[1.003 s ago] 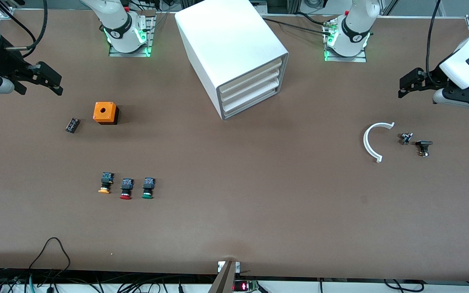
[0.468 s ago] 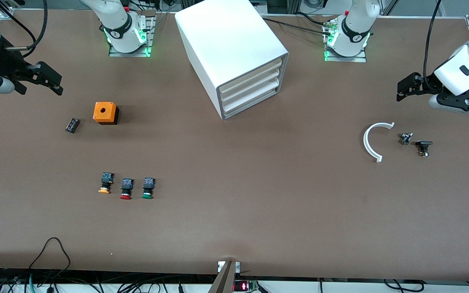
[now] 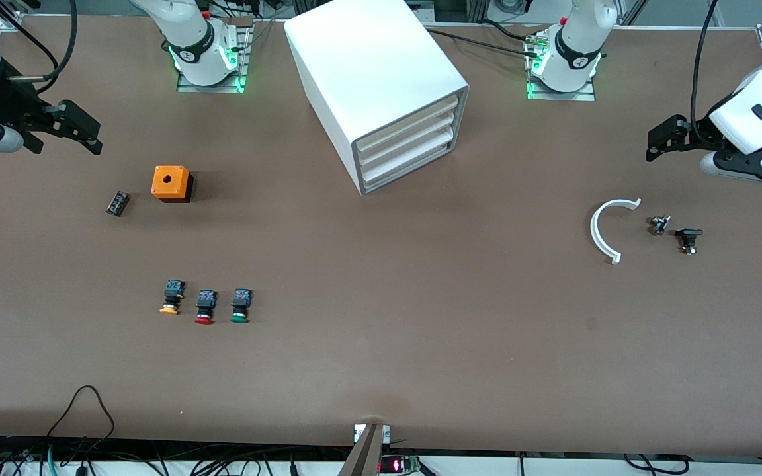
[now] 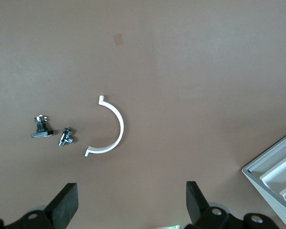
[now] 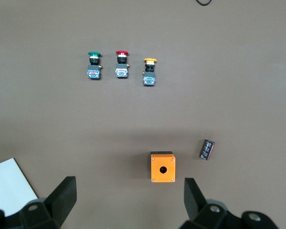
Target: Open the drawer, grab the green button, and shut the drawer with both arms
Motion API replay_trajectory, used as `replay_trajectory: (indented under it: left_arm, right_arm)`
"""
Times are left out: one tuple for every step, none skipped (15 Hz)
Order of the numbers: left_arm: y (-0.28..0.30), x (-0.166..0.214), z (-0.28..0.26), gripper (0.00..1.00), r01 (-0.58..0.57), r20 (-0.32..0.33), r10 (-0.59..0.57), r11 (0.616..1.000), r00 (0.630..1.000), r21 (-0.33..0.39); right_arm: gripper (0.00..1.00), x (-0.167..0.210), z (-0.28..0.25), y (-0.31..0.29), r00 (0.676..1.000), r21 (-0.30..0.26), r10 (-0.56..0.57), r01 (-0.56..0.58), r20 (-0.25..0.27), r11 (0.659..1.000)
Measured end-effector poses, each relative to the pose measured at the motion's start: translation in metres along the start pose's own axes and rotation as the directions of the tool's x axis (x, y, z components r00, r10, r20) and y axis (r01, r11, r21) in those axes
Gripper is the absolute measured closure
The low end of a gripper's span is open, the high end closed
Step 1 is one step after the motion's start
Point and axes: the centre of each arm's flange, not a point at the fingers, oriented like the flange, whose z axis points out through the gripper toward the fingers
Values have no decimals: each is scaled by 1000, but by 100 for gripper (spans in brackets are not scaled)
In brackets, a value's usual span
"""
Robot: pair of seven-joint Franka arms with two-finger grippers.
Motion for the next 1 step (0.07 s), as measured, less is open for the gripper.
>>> replay_trajectory:
  left_arm:
    - [-1, 0, 0, 0, 2, 2, -2, 1000, 1000, 0]
  right_arm:
    - [0, 0, 0, 0, 1000, 0, 0, 0, 0, 1000]
